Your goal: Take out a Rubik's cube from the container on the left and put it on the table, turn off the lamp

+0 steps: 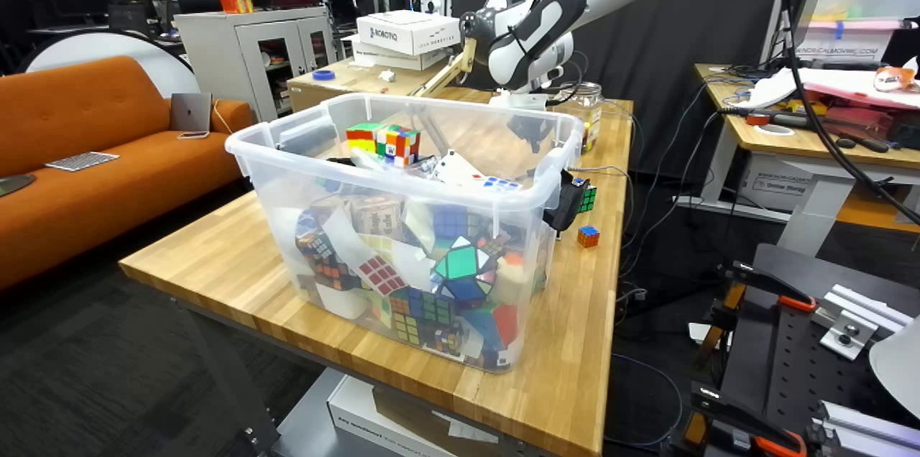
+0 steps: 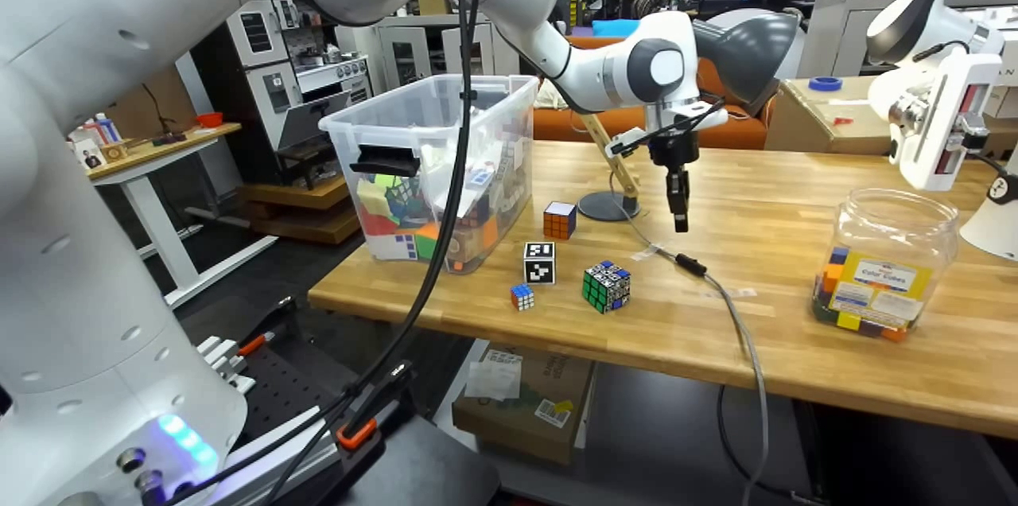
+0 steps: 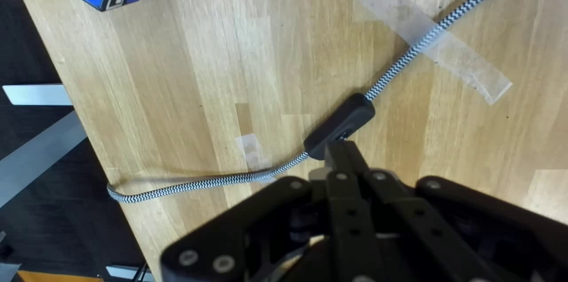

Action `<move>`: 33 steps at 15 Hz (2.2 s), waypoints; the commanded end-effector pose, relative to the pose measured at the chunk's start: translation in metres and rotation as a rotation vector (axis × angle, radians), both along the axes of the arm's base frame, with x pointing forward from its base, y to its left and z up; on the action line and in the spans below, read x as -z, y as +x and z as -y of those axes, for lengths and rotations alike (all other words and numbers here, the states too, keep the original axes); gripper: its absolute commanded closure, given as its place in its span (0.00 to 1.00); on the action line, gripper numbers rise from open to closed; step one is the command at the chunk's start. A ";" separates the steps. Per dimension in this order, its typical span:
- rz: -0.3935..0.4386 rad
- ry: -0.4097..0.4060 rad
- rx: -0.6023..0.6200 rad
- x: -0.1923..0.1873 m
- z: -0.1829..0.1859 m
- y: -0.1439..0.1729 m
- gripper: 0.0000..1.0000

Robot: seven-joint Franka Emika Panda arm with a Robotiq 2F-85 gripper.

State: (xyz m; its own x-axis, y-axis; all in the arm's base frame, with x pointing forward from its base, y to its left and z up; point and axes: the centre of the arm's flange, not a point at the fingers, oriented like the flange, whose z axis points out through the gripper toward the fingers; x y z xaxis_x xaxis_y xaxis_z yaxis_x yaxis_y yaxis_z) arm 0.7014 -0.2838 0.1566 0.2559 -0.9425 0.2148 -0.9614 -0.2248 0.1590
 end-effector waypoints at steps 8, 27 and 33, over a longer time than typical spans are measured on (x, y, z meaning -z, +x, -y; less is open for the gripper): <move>-0.079 0.024 -0.179 0.023 0.007 -0.003 0.99; -0.067 0.001 -0.177 0.031 0.021 0.023 1.00; -0.109 0.017 -0.168 0.057 0.024 0.030 1.00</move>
State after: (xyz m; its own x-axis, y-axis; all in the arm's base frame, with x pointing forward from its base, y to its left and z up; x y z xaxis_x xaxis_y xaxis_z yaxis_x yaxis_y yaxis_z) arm 0.7089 -0.2949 0.1022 0.4423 -0.8783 0.1816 -0.8840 -0.3927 0.2537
